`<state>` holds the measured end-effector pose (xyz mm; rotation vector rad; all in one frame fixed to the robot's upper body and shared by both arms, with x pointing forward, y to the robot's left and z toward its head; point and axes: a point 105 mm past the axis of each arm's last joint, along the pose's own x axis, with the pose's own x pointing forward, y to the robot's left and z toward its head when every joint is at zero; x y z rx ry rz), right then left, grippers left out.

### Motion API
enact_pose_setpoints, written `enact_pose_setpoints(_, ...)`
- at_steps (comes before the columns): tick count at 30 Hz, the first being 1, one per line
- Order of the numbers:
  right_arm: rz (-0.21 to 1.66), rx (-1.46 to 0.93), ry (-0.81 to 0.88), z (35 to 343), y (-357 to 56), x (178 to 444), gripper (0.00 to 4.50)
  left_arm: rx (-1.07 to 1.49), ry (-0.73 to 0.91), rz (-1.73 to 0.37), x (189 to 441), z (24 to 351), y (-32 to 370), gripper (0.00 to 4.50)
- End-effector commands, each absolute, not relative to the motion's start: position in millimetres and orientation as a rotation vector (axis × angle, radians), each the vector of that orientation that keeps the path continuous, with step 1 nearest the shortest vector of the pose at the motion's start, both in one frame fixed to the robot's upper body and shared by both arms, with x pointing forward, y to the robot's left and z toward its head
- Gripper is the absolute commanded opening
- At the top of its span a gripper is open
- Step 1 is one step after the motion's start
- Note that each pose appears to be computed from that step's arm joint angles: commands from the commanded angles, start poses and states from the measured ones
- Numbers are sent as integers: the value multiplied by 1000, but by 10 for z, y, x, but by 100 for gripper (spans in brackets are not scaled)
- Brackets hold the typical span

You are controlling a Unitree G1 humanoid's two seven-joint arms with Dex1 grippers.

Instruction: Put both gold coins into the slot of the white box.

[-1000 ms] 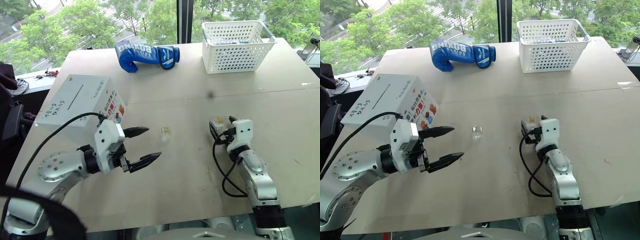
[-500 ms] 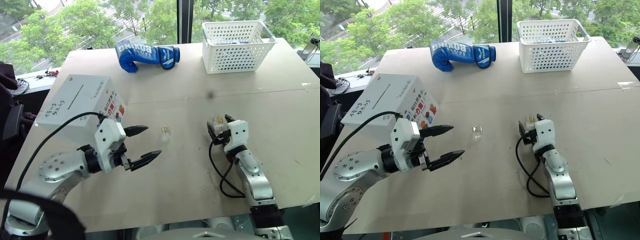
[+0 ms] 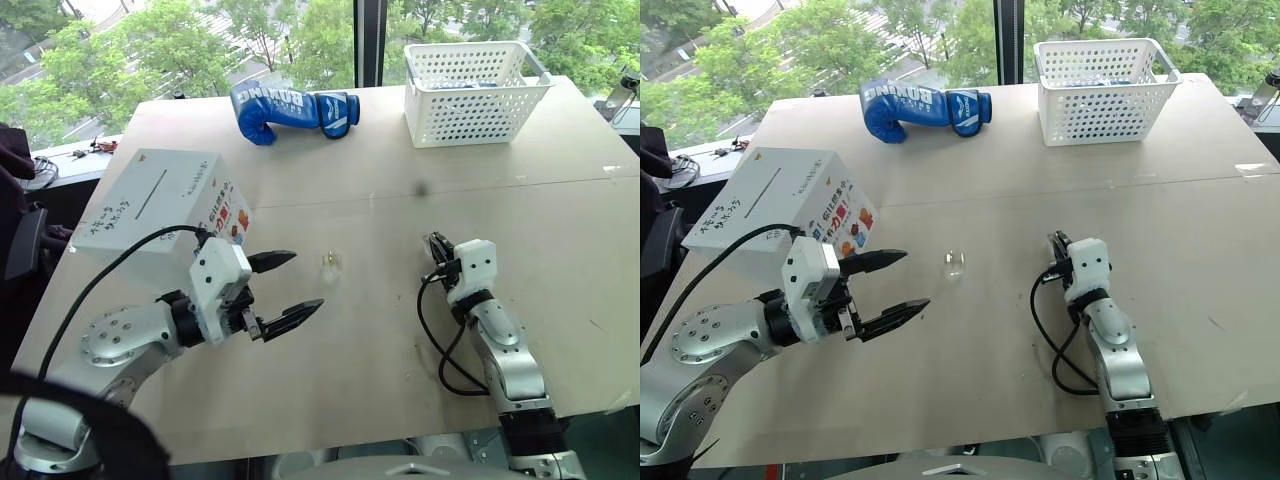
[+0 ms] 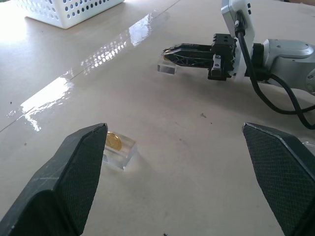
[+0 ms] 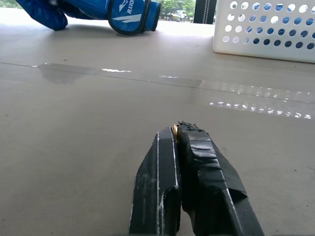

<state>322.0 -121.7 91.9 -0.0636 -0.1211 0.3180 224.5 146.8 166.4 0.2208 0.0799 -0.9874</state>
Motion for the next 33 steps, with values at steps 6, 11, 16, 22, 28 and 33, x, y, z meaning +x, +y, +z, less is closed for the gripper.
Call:
enact_pose_setpoints(6,665,576,-180,1639,-1028,3087,3,-188,30,-899,2253,1774,1402,450)
enact_pose_setpoints(11,1072,873,-118,2100,-590,2765,3,-587,-66,-920,2303,1999,1273,450)
enact_pose_setpoints(16,1220,848,-181,2382,-269,2787,3,-813,-261,-851,2615,2375,1315,450)
enact_pose_setpoints(22,1231,832,-380,2750,-50,2989,3,-946,-465,-831,2860,2808,1314,450)
enact_pose_setpoints(28,1195,838,-444,2840,25,3050,0,-984,-485,-890,2820,2837,1143,377)
enact_pose_setpoints(33,1208,859,-443,2839,47,2988,0,-980,-464,-917,2793,2804,1013,236)
